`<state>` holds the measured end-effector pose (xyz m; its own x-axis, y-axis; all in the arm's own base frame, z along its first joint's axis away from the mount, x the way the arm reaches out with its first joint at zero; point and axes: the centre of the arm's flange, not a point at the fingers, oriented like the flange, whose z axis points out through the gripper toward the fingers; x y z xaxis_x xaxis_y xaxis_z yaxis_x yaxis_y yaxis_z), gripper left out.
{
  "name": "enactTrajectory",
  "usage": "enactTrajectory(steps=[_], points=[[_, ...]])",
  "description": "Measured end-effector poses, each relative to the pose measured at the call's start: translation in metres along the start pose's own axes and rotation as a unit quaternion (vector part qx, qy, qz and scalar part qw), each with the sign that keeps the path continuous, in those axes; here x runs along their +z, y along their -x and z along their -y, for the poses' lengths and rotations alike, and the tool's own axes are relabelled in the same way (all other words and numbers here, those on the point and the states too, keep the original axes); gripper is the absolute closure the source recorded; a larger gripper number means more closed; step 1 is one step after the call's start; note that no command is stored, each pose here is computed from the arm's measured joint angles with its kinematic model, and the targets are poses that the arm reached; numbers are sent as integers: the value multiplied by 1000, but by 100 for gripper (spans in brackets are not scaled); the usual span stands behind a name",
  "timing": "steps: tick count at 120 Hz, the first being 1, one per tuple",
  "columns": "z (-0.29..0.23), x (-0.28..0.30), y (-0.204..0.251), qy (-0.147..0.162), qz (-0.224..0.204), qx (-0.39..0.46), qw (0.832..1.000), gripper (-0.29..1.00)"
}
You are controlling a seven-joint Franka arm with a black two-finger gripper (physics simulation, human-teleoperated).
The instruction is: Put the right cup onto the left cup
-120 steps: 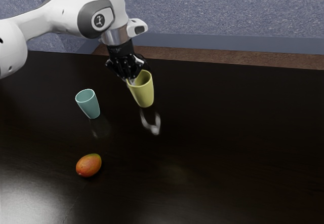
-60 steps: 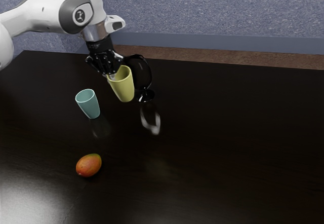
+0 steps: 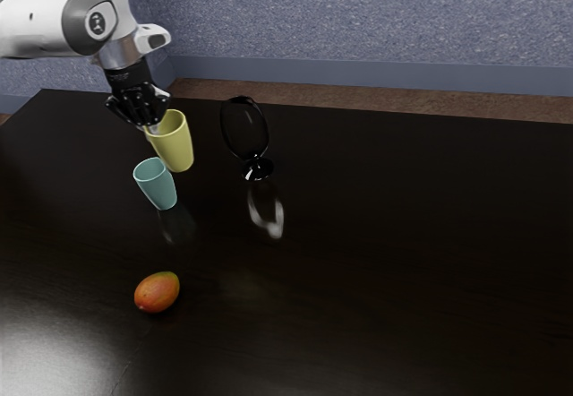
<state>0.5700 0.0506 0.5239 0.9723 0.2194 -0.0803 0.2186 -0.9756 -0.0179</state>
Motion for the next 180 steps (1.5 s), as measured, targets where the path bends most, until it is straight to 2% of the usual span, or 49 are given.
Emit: enactTrajectory(steps=[50, 126, 180], points=[[65, -1, -6, 1, -2, -16, 1000, 79], [104, -6, -23, -8, -4, -11, 1000, 79], [112, -4, -40, -17, 2, -2, 1000, 79]])
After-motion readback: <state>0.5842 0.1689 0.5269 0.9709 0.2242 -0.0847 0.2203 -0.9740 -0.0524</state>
